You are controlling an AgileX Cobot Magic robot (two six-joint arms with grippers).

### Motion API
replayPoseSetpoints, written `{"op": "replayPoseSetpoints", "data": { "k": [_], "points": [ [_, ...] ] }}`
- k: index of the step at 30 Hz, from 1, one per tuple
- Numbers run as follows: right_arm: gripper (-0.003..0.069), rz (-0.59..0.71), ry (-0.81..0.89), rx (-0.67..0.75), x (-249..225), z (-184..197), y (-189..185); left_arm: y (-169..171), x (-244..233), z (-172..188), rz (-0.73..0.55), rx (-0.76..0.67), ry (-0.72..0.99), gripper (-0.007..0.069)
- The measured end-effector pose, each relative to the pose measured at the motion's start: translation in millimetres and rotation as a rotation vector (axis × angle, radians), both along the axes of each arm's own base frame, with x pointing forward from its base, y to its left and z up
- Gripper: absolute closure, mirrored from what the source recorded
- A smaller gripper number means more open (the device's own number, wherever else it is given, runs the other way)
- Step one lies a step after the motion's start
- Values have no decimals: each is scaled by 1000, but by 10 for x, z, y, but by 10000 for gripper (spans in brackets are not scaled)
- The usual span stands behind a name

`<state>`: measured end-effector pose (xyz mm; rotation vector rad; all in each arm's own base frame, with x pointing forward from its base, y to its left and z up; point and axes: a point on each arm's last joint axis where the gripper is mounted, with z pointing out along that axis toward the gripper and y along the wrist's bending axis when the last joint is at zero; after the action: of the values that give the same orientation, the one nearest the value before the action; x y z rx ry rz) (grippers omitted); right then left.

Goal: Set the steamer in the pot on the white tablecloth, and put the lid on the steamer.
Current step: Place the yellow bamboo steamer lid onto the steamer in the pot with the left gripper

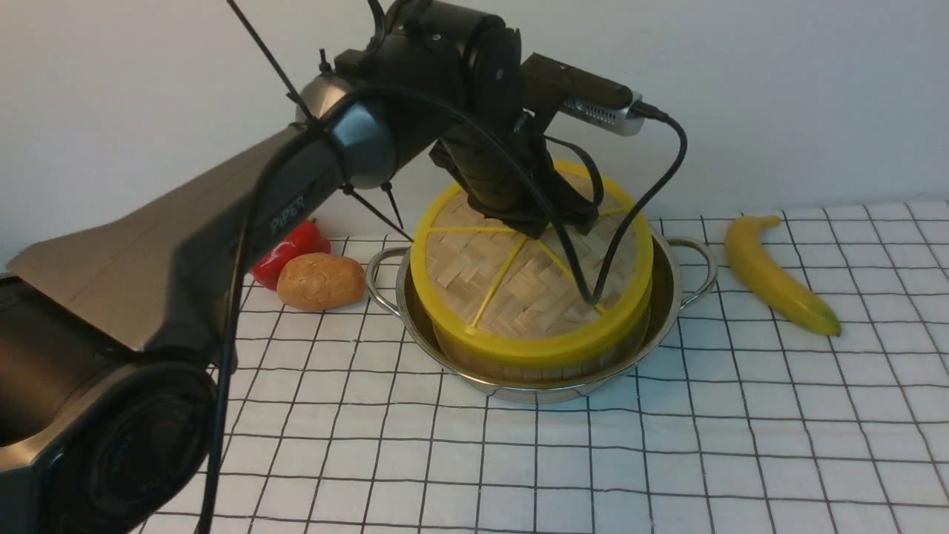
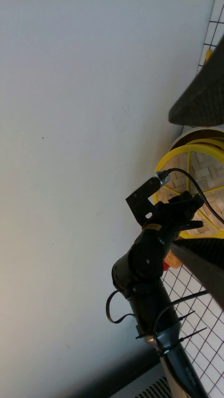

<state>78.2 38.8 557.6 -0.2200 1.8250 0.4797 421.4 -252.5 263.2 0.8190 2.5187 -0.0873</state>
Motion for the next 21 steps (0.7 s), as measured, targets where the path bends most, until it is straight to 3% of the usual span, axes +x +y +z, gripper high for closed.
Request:
{"op": "replayPoseSetpoints", "data": {
  "k": [21],
  "points": [
    [188,-1,2,3,0,0,0,-67,110,-251,-4,-4,-11,508]
  ]
}}
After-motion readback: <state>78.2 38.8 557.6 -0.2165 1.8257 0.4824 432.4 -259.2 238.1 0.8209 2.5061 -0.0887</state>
